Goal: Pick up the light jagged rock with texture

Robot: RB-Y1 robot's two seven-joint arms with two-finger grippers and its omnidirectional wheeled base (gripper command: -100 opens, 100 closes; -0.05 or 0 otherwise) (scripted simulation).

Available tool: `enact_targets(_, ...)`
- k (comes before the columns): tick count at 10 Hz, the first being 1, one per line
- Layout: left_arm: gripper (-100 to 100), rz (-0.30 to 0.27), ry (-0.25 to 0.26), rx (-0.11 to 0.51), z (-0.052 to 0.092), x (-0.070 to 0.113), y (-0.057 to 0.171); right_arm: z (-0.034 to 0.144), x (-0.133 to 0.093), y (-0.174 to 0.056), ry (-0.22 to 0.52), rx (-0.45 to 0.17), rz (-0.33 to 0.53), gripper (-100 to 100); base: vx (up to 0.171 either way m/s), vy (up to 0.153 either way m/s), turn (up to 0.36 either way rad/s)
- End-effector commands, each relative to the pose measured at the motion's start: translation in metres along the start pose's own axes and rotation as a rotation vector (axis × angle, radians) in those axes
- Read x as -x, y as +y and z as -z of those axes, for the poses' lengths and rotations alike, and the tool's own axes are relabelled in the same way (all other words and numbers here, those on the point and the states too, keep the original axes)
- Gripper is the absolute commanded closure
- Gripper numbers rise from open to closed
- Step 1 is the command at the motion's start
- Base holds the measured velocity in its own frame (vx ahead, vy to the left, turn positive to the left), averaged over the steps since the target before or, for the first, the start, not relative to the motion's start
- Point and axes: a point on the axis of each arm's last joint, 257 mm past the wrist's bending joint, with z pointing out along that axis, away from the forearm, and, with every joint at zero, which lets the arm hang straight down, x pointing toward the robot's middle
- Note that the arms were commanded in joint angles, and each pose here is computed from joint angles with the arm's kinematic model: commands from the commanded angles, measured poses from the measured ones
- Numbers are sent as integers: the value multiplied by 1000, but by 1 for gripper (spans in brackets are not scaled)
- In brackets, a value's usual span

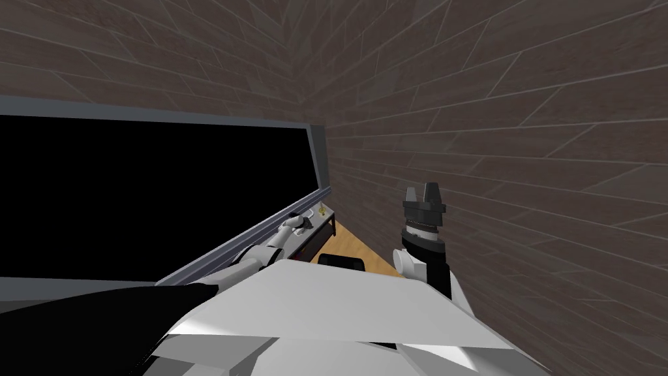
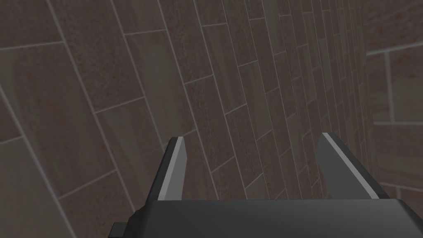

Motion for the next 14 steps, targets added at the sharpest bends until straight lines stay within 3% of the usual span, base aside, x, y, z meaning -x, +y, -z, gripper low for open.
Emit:
enact_targets(1, -100, 20, -23, 21, 1, 10, 6, 0, 0, 0, 0, 0, 0, 0, 39, 47, -5)
enact_targets(4, -100, 92, -98, 88, -2, 48, 26, 0, 0, 0, 0, 0, 0, 0, 51, 51, 1)
enact_targets(5, -100, 91, -97, 87, -1, 47, 25, 0, 0, 0, 0, 0, 0, 0, 34, 51, 3)
enact_targets(6, -100, 108, -119, 105, -2, 59, 33, 0, 0, 0, 0, 0, 0, 0, -3, 22, -21)
enact_targets(7, -100, 99, -109, 97, -2, 54, 30, 0, 0, 0, 0, 0, 0, 0, -4, 2, -10)
enact_targets(8, 0, 100, -110, 98, -3, 55, 31, 0, 0, 0, 0, 0, 0, 0, 0, 0, 0)
enact_targets(9, -100, 133, -118, 85, -4, 61, 28, 0, 0, 0, 0, 0, 0, 0, -31, 38, -221)
enact_targets(14, -100, 295, -153, 23, -7, 91, 18, 0, 0, 0, 0, 0, 0, 0, -93, 93, -364)
